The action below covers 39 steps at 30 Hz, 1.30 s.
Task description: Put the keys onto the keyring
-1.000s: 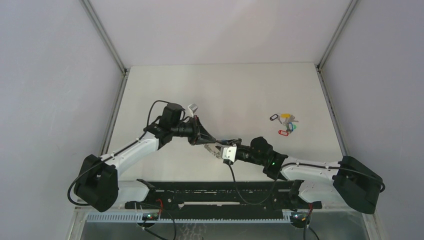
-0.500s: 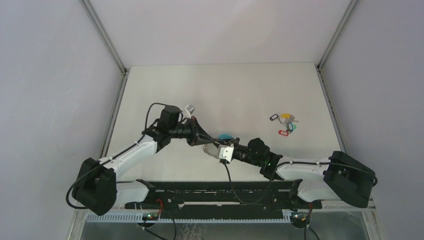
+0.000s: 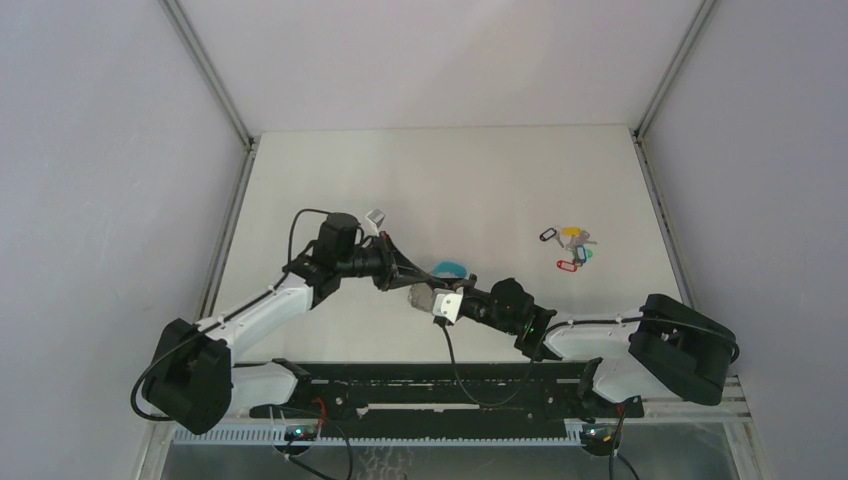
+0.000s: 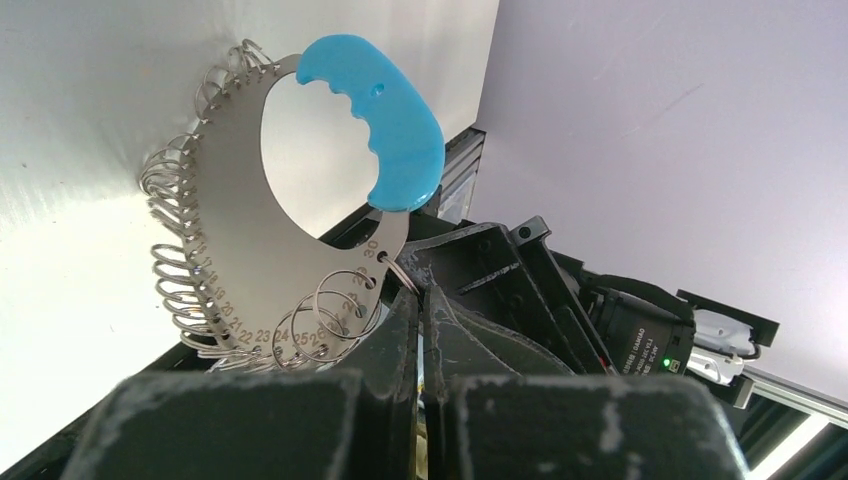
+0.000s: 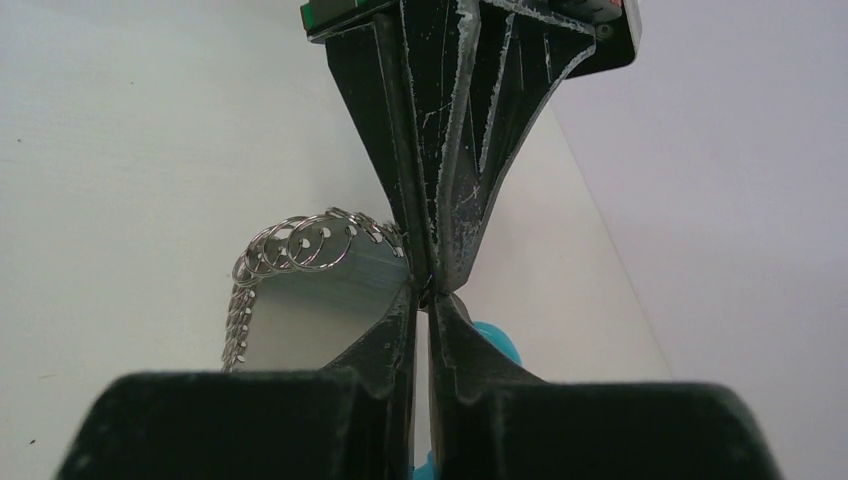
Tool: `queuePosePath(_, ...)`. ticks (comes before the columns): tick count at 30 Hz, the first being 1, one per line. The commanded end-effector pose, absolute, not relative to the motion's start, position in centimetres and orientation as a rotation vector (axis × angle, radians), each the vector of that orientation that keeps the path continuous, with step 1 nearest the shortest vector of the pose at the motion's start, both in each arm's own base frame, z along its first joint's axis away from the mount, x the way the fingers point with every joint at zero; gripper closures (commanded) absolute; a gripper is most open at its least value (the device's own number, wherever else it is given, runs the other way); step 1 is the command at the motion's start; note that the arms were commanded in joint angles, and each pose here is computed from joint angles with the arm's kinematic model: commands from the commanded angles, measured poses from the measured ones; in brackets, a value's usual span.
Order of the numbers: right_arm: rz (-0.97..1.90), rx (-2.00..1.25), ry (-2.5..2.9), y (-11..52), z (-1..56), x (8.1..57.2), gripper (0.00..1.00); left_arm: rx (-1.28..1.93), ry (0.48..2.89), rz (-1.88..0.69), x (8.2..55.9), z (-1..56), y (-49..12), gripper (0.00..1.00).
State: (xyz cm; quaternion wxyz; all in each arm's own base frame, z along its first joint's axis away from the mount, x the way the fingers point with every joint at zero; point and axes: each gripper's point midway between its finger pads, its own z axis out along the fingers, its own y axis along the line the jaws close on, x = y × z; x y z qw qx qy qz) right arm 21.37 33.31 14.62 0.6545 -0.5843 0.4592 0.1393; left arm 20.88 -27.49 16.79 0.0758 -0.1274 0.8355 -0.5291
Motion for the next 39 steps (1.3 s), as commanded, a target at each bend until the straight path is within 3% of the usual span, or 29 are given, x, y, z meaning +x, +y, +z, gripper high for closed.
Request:
queuePosePath(1, 0.311, -1.263, 0.989, 33.8, 16.9, 21.6, 1.00, -0.246, 2.454, -1.729, 18.8, 19.6, -28.3, 1.00)
queuePosePath(16, 0.467, -1.367, 1.033, 31.8, 17.8, 20.7, 1.00, 0.023, 2.353, -1.356, 20.0, 19.8, -25.6, 0.80)
queuePosePath(26, 0.591, -1.457, 1.091, 30.8, 18.6, 20.9, 1.00, 0.328, 1.946, -1.026, 23.3, 23.3, -23.2, 0.76)
queuePosePath(30, 0.619, -1.473, 1.106, 30.8, 19.5, 21.1, 1.00, 0.475, 1.747, -0.907, 24.4, 24.0, -22.9, 0.69)
queuePosePath(39, 0.672, -1.520, 1.150, 31.2, 21.0, 21.3, 1.00, 0.736, 1.429, -0.898, 23.9, 23.7, -25.4, 0.65)
